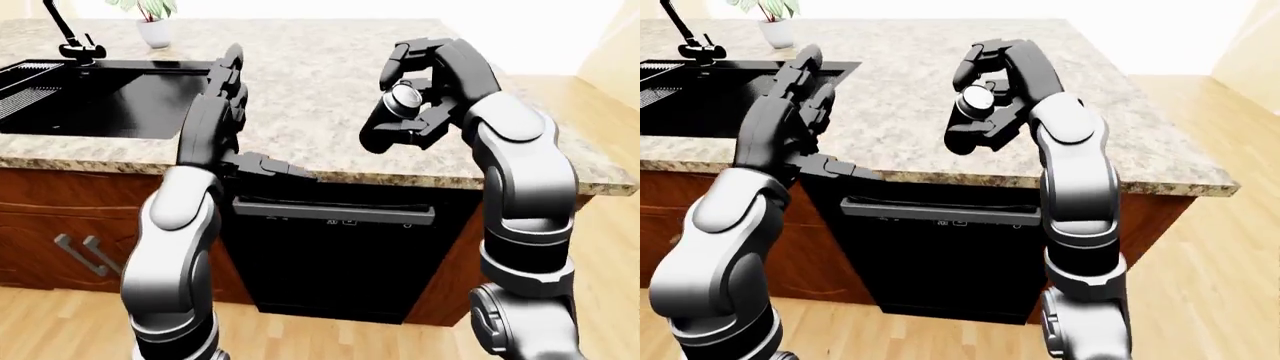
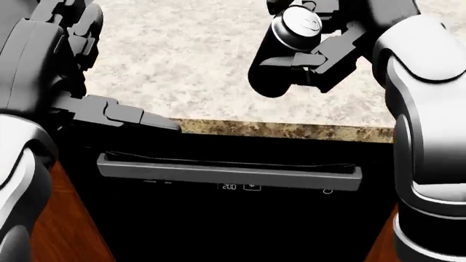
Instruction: Move the drinks to the dining counter.
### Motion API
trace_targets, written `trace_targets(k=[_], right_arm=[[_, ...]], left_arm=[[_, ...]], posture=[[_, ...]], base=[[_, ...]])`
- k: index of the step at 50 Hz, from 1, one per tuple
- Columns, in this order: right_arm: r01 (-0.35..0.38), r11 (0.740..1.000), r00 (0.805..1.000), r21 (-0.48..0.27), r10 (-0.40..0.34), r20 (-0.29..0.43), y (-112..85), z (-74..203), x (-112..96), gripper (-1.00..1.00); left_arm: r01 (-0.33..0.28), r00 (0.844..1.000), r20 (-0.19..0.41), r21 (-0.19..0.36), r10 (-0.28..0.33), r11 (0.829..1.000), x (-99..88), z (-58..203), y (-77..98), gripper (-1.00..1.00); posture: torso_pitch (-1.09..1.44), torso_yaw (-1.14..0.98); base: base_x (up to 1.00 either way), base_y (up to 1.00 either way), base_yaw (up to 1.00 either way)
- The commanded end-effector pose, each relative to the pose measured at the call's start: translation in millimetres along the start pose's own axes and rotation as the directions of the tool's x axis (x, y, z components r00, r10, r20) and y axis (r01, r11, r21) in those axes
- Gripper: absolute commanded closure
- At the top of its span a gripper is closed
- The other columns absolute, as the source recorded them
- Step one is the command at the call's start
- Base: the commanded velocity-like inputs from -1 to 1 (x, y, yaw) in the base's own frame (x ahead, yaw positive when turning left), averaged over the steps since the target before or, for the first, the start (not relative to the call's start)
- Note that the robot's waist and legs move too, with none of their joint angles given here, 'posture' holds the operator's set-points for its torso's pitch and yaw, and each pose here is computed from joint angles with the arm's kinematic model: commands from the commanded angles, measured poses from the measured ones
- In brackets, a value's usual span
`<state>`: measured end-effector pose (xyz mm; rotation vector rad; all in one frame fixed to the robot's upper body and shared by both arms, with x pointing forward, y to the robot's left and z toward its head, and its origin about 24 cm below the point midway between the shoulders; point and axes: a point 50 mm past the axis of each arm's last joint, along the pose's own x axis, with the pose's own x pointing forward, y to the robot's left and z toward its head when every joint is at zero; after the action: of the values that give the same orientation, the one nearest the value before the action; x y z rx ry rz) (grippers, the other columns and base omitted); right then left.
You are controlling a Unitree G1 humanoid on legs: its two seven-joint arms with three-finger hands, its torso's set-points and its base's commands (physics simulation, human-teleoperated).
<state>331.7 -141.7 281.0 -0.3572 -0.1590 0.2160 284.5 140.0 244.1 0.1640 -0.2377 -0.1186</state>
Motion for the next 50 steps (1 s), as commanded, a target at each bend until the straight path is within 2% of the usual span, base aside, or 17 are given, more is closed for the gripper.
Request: trace_targets(k=[1, 25, 32, 34, 38, 40, 43, 50], right_arm=[[0.072, 0.997, 0.991, -0.022, -0.069, 0.118, -13.8, 25, -7, 1.0], [0.063, 0.998, 0.992, -0.005, -0.062, 0.108, -14.4, 24, -9, 1.0], [0.039, 0.998, 0.999, -0.045, -0.037, 0.037, -10.5, 12, -5, 1.0], [0.014, 0.997, 1.0, -0.071, -0.014, -0.003, -7.4, 4, -4, 1.0], [0.022, 0.996, 0.999, -0.09, -0.026, -0.039, -9.4, 1, 1, 1.0], [0.01, 0.994, 0.996, -0.112, -0.02, -0.085, -7.8, -5, 3, 1.0], [0.022, 0.992, 0.992, -0.128, -0.037, -0.118, -8.1, -13, 7, 1.0], [0.037, 0.983, 0.986, -0.181, -0.065, -0.155, -8.3, -21, 15, 1.0]], left_arm=[[0.009, 0.993, 0.116, 0.014, -0.01, 1.0, -1.9, 21, -2.4, -1.0], [0.001, 0.994, 0.113, 0.004, -0.001, 1.0, -2.3, 20, -0.4, -1.0], [0.003, 0.993, 0.116, 0.005, -0.004, 1.0, -3.4, 21, -0.4, -1.0], [0.005, 0.993, 0.117, 0.003, -0.006, 1.0, -3.2, 20, -1.3, -1.0], [0.006, 0.993, 0.116, 0.003, -0.006, 1.0, -3.1, 20, -1.6, -1.0], [0.005, 0.993, 0.116, 0.003, -0.006, 1.0, -3.2, 20, -1.0, -1.0], [0.007, 0.993, 0.115, 0.001, -0.007, 1.0, -3.3, 18, -1.7, -1.0], [0.007, 0.993, 0.117, 0.0, -0.007, 1.0, -3.0, 19, -1.5, -1.0]], posture=[[0.0, 0.0], [0.0, 0.0], [0.0, 0.0], [0.0, 0.0], [0.0, 0.0], [0.0, 0.0], [0.0, 0.0], [0.0, 0.0]], base=[[0.35, 0.0, 0.0], [0.07, 0.0, 0.0], [0.0, 0.0, 0.0], [0.0, 0.0, 0.0], [0.0, 0.0, 0.0], [0.0, 0.0, 0.0], [0.0, 0.0, 0.0], [0.0, 0.0, 0.0]])
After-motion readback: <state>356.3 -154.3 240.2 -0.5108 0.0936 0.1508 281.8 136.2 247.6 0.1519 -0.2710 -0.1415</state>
